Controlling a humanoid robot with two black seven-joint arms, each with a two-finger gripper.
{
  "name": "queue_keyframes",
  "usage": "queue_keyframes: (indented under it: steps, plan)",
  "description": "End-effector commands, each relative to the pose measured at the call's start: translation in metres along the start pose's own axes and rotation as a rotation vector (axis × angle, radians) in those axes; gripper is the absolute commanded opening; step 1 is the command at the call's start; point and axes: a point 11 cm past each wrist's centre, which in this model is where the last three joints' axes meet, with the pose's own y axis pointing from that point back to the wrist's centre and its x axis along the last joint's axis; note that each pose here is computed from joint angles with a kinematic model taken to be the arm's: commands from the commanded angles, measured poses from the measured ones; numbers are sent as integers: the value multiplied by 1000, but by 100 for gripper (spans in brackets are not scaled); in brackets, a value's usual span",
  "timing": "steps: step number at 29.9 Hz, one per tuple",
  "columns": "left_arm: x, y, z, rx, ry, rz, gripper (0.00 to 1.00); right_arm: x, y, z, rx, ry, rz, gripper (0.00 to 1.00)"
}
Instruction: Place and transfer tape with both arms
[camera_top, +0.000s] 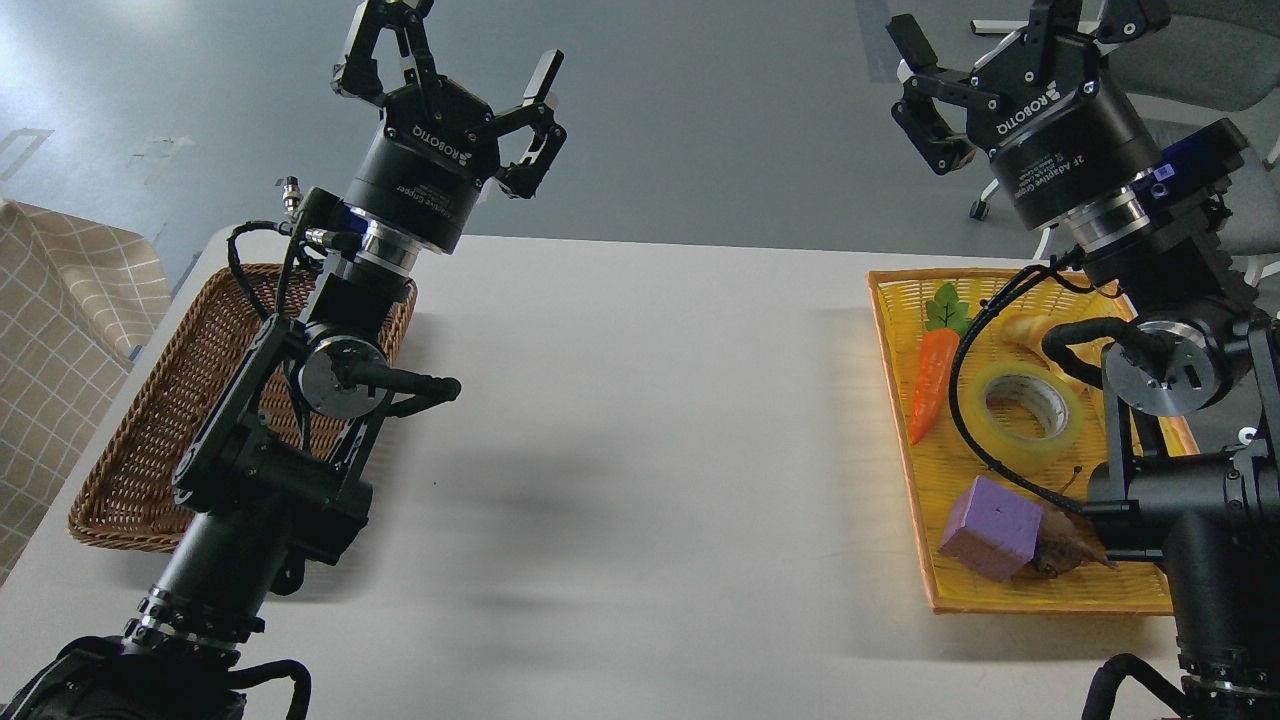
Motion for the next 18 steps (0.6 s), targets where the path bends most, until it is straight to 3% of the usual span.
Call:
queue_keyframes:
  steps: [1,10,18]
  plan:
    - [3,3,1,8,-9,6,98,6,-1,-1,-4,-2,60,100]
    - [9,9,1,25,-22,23,98,6,0,-9,24,4,109,100]
    - [5,7,3,21,-26,19,98,53,31,-54,-5,213,169,100]
